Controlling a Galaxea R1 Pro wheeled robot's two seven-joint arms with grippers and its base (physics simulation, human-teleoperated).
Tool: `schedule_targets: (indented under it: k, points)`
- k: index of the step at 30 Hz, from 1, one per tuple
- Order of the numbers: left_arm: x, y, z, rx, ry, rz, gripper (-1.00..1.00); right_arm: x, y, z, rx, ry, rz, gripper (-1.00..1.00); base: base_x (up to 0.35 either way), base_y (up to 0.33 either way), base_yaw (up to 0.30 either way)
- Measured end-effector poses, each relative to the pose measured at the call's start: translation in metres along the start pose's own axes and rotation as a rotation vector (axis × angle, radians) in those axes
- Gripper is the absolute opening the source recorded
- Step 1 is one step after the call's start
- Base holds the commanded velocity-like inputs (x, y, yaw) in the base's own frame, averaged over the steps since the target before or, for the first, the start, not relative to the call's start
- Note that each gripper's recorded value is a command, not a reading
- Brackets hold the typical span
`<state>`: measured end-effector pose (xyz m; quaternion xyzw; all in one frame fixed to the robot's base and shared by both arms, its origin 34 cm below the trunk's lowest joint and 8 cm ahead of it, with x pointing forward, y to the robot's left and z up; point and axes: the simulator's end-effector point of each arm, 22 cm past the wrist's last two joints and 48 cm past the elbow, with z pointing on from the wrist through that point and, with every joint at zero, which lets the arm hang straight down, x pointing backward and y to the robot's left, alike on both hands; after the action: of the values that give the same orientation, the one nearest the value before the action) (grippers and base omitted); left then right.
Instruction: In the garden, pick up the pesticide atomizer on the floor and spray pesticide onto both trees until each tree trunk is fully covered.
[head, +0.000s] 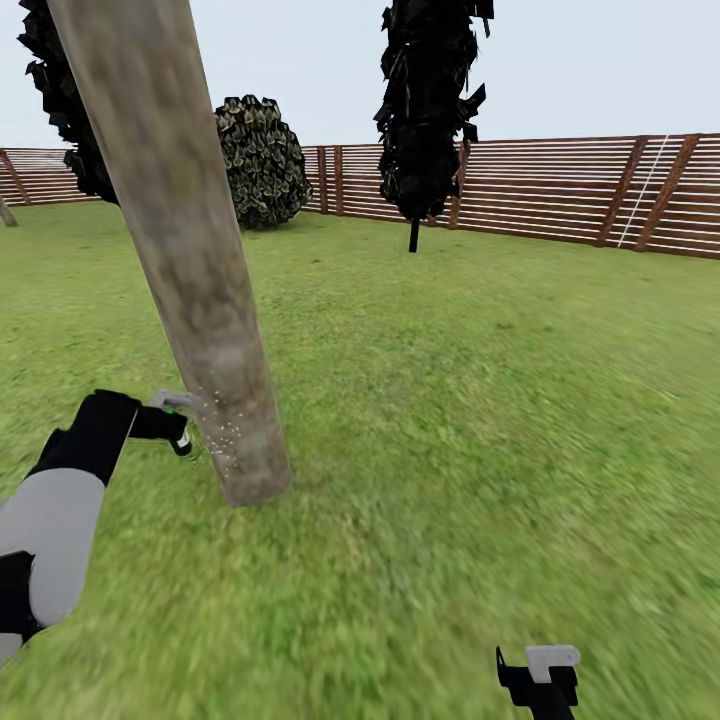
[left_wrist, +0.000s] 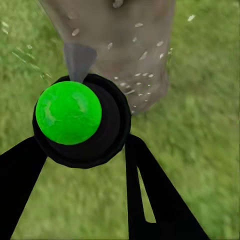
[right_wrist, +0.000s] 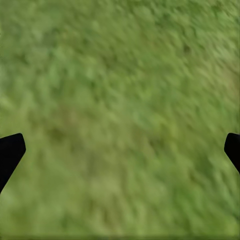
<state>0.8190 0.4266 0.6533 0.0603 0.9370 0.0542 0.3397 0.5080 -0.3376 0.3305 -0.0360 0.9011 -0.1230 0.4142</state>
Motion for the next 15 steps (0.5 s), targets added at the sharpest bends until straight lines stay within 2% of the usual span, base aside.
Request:
schedule_targets:
  k: [2, 5, 8, 15]
  points:
    - [0.002, 0.030, -0.008, -0.033, 0.001, -0.010, -1.00, 0.000, 0.000, 0.000, 0.000, 0.000, 0.000, 1.00, 0.000, 0.000, 0.000]
    - [0.002, 0.029, -0.010, -0.010, 0.001, -0.014, -1.00, 0.000, 0.000, 0.000, 0.000, 0.000, 0.000, 1.00, 0.000, 0.000, 0.000]
    - [0.004, 0.021, -0.007, -0.001, 0.013, 0.016, -1.00, 0.000, 0.000, 0.000, 0.000, 0.000, 0.000, 1.00, 0.000, -0.020, 0.000]
    - [0.013, 0.018, -0.004, -0.001, 0.029, 0.026, -1.00, 0.000, 0.000, 0.000, 0.001, 0.000, 0.000, 1.00, 0.000, -0.248, 0.000]
